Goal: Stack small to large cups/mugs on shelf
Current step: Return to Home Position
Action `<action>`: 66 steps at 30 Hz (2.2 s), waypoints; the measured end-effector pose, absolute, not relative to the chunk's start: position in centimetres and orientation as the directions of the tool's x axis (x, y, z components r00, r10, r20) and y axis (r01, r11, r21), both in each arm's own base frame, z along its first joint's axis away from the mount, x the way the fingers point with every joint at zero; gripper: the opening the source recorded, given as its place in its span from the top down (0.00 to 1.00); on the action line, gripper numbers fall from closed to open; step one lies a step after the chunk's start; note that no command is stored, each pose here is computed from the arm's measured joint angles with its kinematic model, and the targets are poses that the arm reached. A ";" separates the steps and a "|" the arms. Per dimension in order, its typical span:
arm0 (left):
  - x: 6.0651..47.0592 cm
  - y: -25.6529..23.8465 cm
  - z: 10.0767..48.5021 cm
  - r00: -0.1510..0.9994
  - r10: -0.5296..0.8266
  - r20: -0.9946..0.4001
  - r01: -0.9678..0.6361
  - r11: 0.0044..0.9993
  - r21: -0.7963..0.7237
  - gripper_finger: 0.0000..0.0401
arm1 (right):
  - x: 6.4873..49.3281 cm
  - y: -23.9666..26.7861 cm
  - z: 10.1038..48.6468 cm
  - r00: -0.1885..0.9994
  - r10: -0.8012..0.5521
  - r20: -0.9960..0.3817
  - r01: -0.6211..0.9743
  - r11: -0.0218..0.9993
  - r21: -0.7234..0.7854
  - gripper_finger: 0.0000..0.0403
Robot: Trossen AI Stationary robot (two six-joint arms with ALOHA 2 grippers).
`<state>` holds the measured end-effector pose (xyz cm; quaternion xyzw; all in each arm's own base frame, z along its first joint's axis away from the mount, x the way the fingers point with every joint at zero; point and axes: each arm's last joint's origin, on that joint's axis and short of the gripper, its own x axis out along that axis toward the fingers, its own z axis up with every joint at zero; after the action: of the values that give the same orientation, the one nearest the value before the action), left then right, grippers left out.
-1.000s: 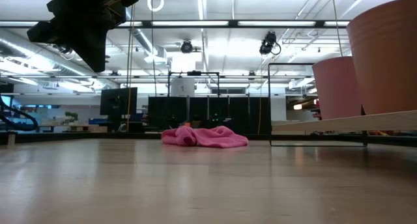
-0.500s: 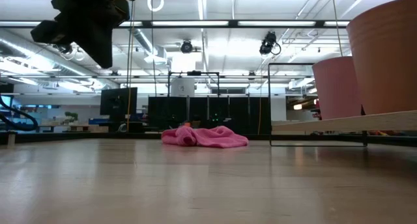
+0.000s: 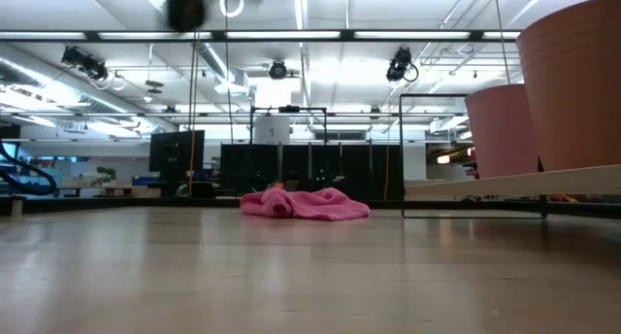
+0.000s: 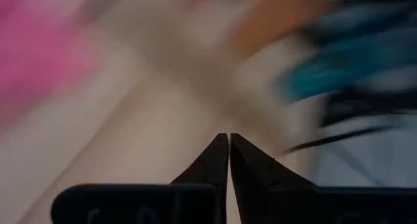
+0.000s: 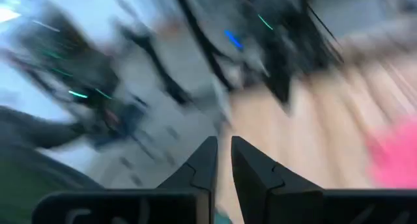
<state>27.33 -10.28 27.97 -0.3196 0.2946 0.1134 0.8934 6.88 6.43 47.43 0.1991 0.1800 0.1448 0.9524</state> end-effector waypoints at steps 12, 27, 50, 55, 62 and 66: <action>24.7 -11.2 38.3 0.979 -0.149 0.137 0.179 0.955 -0.235 0.91 | 7.4 10.6 45.2 0.446 0.829 0.337 -0.895 0.411 0.173 0.87; 12.9 -3.3 42.3 0.990 0.086 0.110 -0.056 0.966 -0.252 0.92 | 1.2 1.6 42.8 0.521 0.689 0.504 -0.836 0.532 0.136 0.87; 2.9 0.7 41.5 0.961 0.242 0.135 -0.177 0.911 -0.374 0.92 | -2.9 -3.1 42.2 0.488 0.633 0.601 -0.828 0.554 0.089 0.87; 1.6 1.1 41.2 0.959 0.243 0.145 -0.172 0.907 -0.385 0.90 | -4.4 -4.9 41.5 0.461 0.602 0.652 -0.825 0.562 0.065 0.87; 0.1 1.7 41.0 0.952 0.248 0.181 -0.157 0.900 -0.406 0.91 | -5.4 -6.0 40.4 0.449 0.584 0.676 -0.816 0.576 0.045 0.87; -0.5 1.9 40.7 0.953 0.248 0.176 -0.160 0.901 -0.404 0.92 | -5.3 -5.9 40.4 0.466 0.577 0.671 -0.804 0.593 0.048 0.87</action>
<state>-0.49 1.88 40.67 -0.1963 -0.1121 0.1052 0.9684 -5.28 -5.93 40.38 0.1825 -0.3112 0.4127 0.8364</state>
